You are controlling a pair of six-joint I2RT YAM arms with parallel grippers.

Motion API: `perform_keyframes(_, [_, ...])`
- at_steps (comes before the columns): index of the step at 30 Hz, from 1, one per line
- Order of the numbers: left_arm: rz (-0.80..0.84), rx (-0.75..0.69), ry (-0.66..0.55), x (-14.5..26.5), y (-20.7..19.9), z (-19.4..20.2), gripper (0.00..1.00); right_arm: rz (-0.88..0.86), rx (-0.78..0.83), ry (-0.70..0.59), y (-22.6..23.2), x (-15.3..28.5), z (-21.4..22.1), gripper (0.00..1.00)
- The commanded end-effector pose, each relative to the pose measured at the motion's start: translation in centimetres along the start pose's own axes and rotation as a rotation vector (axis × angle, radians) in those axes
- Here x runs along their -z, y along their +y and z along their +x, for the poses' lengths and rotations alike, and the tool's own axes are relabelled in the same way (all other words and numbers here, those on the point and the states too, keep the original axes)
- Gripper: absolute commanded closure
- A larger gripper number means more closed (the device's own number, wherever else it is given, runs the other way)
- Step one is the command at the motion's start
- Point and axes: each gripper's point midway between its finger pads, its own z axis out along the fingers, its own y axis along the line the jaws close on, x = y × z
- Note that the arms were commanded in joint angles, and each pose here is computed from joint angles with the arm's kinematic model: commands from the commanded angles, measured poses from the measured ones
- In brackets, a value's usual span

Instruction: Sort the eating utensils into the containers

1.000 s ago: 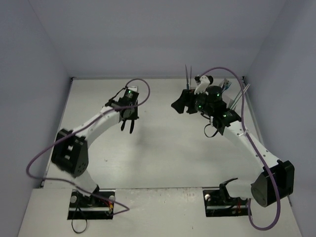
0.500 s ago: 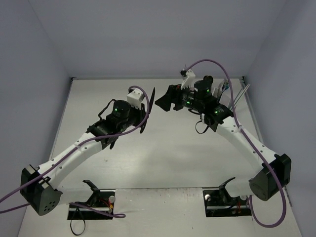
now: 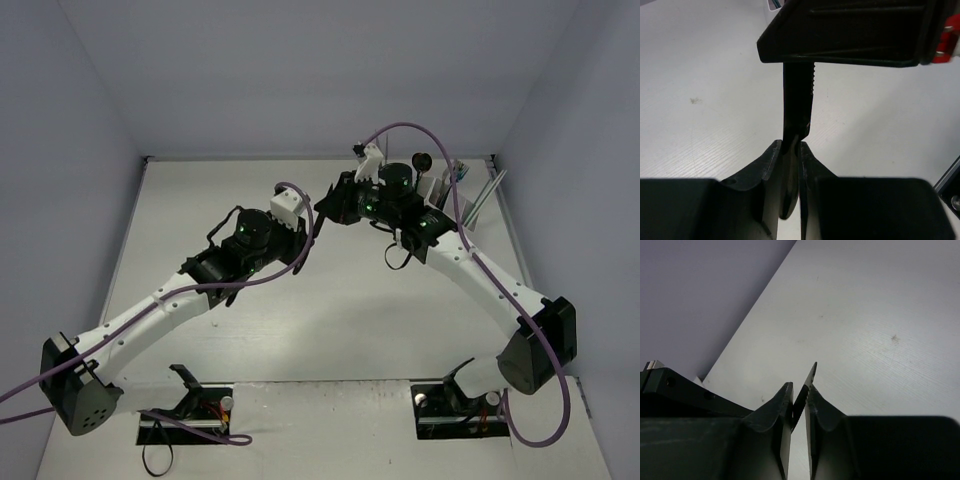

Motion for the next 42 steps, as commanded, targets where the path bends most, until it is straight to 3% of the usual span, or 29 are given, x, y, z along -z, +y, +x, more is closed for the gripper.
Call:
perform_keyframes(1, [0.001,-0.024,-0.154,0.3,-0.5,-4.9,1.0,-0.043,0.033,-0.122,1.8,0.0,-3.7,1.0])
perform_keyframes(7, [-0.053,-0.003,-0.123,-0.4,0.5,-4.0,1.0,-0.015,0.037,-0.111,0.9,-0.6,-3.1,1.0])
perform_keyframes(8, [-0.064,0.001,-0.117,-0.5,0.7,-3.9,0.96,-0.009,0.042,-0.112,0.7,-0.8,-3.2,1.0])
perform_keyframes(10, [-0.103,0.006,-0.103,-0.6,1.4,-3.5,0.82,0.003,0.057,-0.117,0.4,-1.1,-3.5,1.0])
perform_keyframes(15, [-0.21,0.016,-0.083,-0.3,3.5,-3.2,0.26,0.038,0.105,-0.155,-1.0,-1.3,-5.6,1.0])
perform_keyframes(17, [-0.277,0.025,-0.075,0.2,5.2,-3.1,0.14,0.066,0.121,-0.175,-2.4,-1.3,-6.9,1.0])
perform_keyframes(20, [-0.363,0.046,-0.049,1.6,7.8,-2.7,0.04,0.132,0.152,-0.224,-5.2,-0.6,-9.6,1.0])
perform_keyframes(26, [-0.495,0.138,-0.025,5.9,13.9,-1.9,0.03,0.334,0.239,-0.305,-13.6,1.3,-15.7,1.0])
perform_keyframes(31, [-0.611,0.195,0.067,9.2,18.0,0.8,0.03,0.448,0.268,-0.341,-19.1,2.1,-19.0,1.0])
perform_keyframes(35, [-0.638,0.219,0.09,9.7,19.3,2.7,0.03,0.515,0.299,-0.343,-22.4,2.1,-20.3,1.0])
perform_keyframes(42, [-0.644,0.255,0.109,9.8,20.3,3.4,0.03,0.567,0.29,-0.271,-27.1,0.0,-18.4,1.0])
